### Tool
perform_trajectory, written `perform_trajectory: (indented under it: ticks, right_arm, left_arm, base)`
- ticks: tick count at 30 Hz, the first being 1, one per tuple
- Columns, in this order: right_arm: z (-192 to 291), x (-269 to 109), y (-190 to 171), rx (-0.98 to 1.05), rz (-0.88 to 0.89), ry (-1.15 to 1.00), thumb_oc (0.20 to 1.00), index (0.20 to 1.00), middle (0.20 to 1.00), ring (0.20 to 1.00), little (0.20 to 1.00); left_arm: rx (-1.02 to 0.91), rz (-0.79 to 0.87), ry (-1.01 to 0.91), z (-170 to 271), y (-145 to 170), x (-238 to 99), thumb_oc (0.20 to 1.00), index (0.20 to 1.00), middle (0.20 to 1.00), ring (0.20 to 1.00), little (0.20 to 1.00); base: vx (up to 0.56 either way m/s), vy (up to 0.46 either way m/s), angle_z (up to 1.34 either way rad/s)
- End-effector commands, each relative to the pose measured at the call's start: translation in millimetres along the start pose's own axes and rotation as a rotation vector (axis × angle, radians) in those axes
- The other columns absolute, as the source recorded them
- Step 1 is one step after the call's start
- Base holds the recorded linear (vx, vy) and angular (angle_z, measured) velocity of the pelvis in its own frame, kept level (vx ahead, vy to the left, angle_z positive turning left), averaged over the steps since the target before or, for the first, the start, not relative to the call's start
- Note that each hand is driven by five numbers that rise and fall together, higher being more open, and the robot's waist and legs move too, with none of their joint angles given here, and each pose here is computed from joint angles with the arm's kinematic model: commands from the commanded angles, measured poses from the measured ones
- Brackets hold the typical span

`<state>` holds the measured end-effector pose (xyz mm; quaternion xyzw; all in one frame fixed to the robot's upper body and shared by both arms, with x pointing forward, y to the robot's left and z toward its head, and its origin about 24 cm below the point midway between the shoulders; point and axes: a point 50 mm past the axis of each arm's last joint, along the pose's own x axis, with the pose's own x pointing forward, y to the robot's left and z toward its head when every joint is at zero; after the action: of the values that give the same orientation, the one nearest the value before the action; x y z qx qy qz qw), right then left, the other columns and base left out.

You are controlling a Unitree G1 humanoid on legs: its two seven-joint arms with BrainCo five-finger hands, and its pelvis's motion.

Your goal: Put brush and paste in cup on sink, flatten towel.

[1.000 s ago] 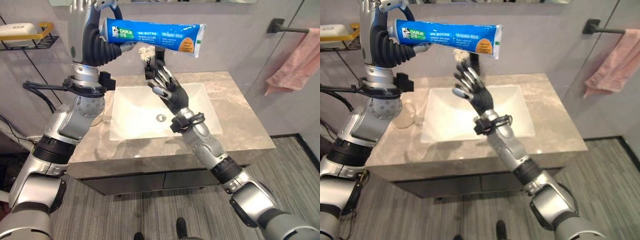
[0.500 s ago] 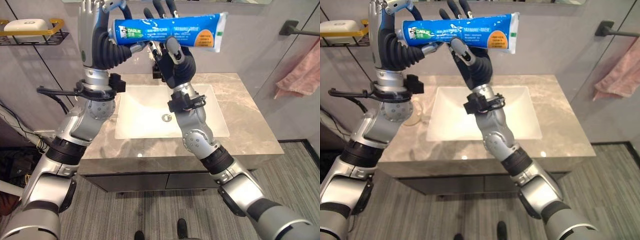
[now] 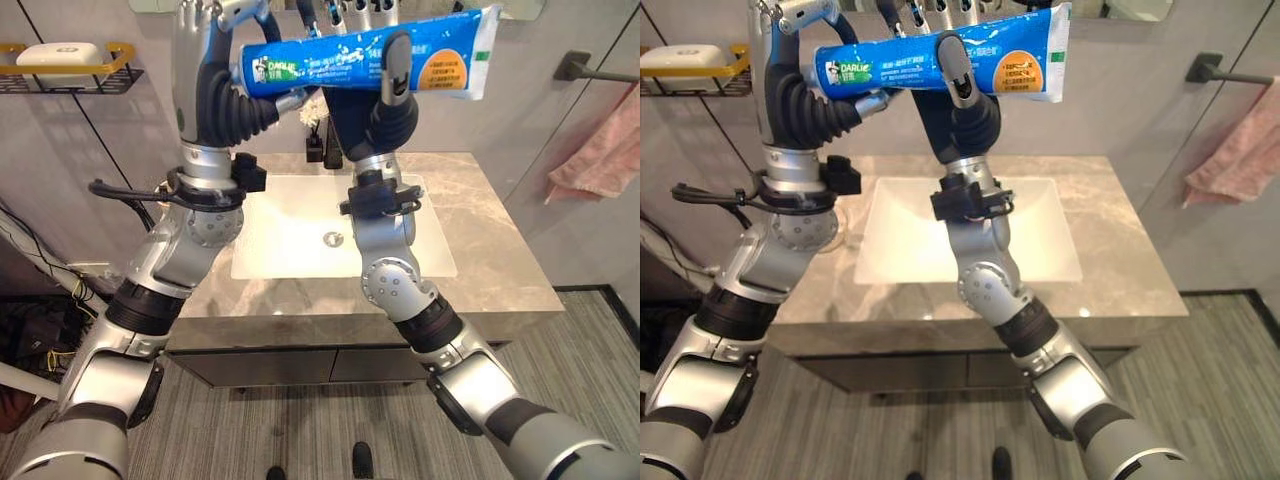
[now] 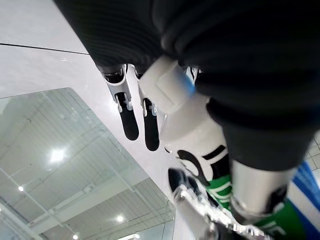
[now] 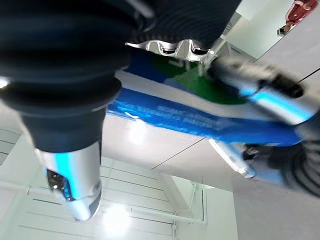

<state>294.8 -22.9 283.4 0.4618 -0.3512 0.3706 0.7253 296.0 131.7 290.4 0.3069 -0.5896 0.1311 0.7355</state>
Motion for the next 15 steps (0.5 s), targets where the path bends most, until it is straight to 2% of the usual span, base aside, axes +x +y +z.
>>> perform_trajectory:
  ticks: [1,15]
  right_arm:
    - [26,18,15,0.071,0.040,-0.193,1.000,1.000,1.000,1.000,1.000]
    - [23,13,14,0.078,0.014,-0.186,1.000,1.000,1.000,1.000,1.000]
  left_arm:
    - [-0.021,0.001,-0.054,8,2,4,0.200,0.200,0.200,0.200,0.200]
    - [-0.091,-0.049,0.022,5,-7,-16,0.200,0.200,0.200,0.200,0.200]
  base:
    - [0.00,0.000,0.00]
    - [0.00,0.000,0.00]
